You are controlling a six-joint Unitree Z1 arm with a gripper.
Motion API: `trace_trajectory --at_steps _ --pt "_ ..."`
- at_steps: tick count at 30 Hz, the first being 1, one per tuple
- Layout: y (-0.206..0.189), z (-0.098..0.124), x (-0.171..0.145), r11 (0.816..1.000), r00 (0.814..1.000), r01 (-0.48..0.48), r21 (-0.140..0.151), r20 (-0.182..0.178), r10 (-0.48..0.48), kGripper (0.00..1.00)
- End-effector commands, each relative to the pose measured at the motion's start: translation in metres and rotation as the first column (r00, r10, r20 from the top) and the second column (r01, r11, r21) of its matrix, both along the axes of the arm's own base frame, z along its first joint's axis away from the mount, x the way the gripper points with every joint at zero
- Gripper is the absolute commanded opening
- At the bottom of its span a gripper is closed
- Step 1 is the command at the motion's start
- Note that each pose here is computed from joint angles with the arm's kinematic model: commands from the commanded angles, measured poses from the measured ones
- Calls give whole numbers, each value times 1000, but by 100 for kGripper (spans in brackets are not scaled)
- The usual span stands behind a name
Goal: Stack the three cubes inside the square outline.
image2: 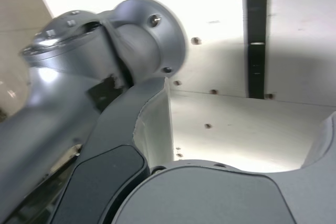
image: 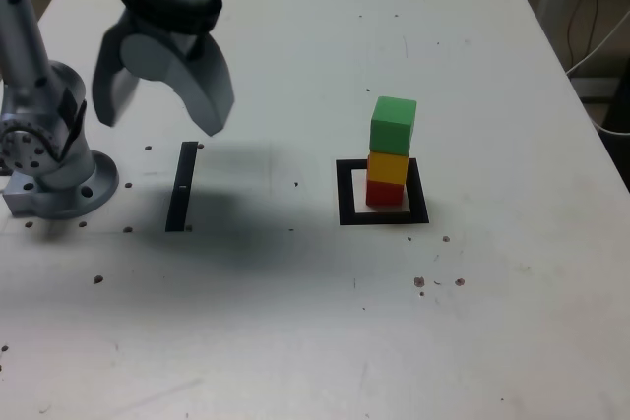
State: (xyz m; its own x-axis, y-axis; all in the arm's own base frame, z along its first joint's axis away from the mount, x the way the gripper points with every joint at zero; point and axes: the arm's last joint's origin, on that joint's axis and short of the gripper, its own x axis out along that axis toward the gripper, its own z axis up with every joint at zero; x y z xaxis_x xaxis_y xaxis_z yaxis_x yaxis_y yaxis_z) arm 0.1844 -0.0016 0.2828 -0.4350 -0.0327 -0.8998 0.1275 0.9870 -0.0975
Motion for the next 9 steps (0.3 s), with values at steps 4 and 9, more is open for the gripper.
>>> trace_trajectory --at_steps 4,9 --pt "-2 -11 -3 999 996 -35 9 79 34 100" --pt "-8 -20 -15 994 974 -107 -3 200 105 100"
